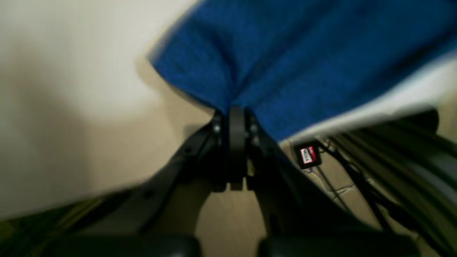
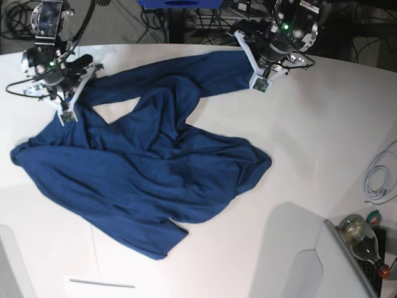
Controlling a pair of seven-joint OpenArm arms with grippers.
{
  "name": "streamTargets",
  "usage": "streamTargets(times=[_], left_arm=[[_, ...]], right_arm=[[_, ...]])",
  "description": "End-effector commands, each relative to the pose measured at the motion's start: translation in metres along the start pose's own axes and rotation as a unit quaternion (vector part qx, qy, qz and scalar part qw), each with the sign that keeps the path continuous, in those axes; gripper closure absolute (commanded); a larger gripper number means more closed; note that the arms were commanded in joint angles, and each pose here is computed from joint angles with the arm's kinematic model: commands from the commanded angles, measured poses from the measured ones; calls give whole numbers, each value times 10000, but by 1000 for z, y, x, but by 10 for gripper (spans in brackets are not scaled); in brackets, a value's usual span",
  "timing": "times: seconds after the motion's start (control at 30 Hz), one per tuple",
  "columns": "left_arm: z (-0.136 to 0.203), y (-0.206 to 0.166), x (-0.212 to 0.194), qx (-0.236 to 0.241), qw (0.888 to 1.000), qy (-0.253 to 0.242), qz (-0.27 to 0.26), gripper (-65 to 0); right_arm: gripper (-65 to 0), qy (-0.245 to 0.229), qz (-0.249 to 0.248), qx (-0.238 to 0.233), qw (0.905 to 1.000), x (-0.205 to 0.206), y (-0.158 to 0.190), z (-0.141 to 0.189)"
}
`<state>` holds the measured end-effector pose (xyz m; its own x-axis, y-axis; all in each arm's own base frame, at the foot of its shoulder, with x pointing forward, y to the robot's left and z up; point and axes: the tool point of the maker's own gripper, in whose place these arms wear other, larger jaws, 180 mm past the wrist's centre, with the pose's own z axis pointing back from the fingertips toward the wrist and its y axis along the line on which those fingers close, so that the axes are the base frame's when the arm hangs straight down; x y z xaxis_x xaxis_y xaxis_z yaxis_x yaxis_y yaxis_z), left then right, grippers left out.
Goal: Layout the t-shirt on the table in an organized manner, then fold the t-shirt properly
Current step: 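Raise both grippers holding shirt edges and shake the shirt, then release the shirt with the left gripper and regrasp it with the right gripper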
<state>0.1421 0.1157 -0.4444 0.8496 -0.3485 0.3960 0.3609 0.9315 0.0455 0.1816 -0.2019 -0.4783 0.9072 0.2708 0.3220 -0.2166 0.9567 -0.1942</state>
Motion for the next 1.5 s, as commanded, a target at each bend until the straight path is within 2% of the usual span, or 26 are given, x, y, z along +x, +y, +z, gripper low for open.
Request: streamTargets(times=[0.0,0.1,0.2,0.27,0.43,0.5,0.57,0.67,0.77,0.83,0.9,0.97,1.0,1.1,1.13,1.2,1.27,1.3,1.37,1.47], left_arm=[[13,3,35,45,9985,-545,-42,0],[18,7,64,89,9966,-812,-72,0],[21,-9,108,-154,9905,-1295,-434,0],[27,-20,151,-305,9821,-1780,-544,0],[47,-35,259,-488,9580,-2818,-199,0],[47,-41,295,-575,9472,-3153,-84,0],[34,-48,327,-660,9397,-3356,-12,0],[-7,-55,355,-786,9383,-3366,88,0],[-41,-43,367,-655,9361,-3451,194,0],[-58,-26,372,-453,9330,-3522,584,0],[-66,-9,380,-350,9208,-3708,1162,0],[-73,9,383,-247,9062,-3836,1763,0],[-76,17,381,-181,9018,-3850,1956,-26],[-83,38,374,67,8962,-3886,2138,-286],[-84,39,374,83,8958,-3901,2128,-369],[-84,46,370,141,8960,-3902,2115,-520],[-85,57,365,223,8952,-3902,2140,-622],[-87,64,355,285,8968,-3863,2140,-650],[-86,68,339,310,8947,-3907,2143,-650],[-82,80,290,427,8947,-3928,2081,-650]], right_arm=[[-8,-244,9,-166,9996,14,-11,10],[-8,-305,37,-372,9988,25,-22,26],[-8,-393,53,-569,9976,37,-33,40],[-8,-451,111,-770,9959,47,-45,52],[-8,-151,140,-1110,9936,57,-72,64],[-8,-202,133,-1211,9923,67,-81,67],[-8,-359,116,-1353,9901,86,-94,72],[-8,-547,4,-1390,9888,118,-107,69],[-8,-554,-120,-1294,9900,146,-123,52],[-15,-579,-155,-1089,9922,163,-125,33],[-27,-565,-227,-872,9943,178,-126,14],[-113,-372,-243,-811,9957,174,-133,2],[-173,-328,-221,-811,9959,173,-134,1],[-362,-223,-195,-796,9964,163,-132,-3],[-396,-183,-199,-797,9965,156,-131,-5],[-381,-262,-141,-867,9958,146,-131,-1],[-368,-449,165,-878,9950,134,-118,6],[-366,-633,516,-751,9938,133,-101,11],[-366,-851,1194,-393,9884,130,-60,17],[-366,-1127,1575,8,9811,130,-9,21]])
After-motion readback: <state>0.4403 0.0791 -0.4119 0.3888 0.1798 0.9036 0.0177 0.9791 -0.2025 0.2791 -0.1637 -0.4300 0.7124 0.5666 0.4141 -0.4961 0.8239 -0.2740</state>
